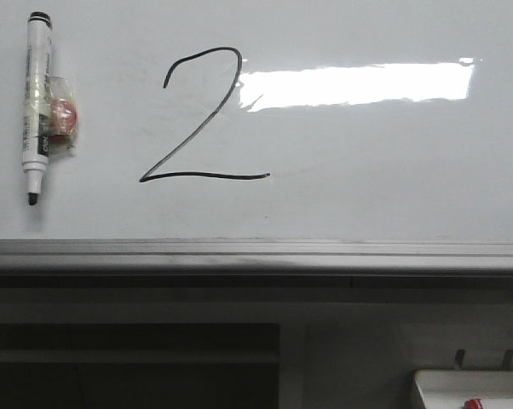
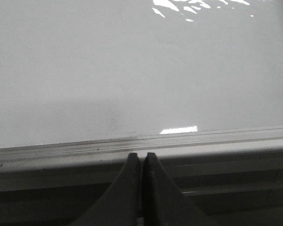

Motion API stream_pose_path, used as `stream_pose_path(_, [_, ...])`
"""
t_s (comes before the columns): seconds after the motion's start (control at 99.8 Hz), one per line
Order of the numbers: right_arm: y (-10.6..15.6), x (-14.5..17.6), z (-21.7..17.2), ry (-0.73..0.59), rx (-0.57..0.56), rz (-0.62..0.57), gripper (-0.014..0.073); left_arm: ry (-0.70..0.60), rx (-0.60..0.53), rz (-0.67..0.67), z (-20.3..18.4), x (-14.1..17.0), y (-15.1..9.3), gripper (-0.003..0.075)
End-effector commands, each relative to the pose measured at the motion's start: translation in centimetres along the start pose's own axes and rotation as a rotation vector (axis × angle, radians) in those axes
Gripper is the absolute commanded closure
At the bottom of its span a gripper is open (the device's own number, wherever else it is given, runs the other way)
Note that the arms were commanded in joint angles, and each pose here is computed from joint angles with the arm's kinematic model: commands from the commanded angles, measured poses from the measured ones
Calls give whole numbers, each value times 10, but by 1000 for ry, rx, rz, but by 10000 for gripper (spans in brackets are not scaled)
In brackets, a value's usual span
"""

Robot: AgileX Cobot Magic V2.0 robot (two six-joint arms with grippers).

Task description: Write number 2 on whiteboard

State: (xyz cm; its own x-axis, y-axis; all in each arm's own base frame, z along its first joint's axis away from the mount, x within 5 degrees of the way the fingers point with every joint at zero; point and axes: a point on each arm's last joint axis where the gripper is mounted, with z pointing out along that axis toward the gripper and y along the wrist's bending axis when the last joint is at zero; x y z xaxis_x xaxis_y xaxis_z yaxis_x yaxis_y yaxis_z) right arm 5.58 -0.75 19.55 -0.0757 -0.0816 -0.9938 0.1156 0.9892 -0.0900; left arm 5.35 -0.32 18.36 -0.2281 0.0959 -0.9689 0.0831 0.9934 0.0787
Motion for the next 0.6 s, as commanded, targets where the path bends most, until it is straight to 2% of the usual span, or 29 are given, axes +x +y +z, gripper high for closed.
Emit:
stream_pose_path(0.0, [0,1,0,-56,13,18,655,-80,-7,-12,-1,-3,0,741])
stream_pose_path(0.12, [0,6,0,-14,13,24,655,-80,-7,-12,-1,-3,0,741])
stream_pose_path(0.351, [0,21,-1,158,16,37,655,-80,-7,-12,-1,-3,0,741])
stream_pose_path(0.591, [0,21,-1,156,16,37,655,-80,-7,-12,-1,-3,0,741])
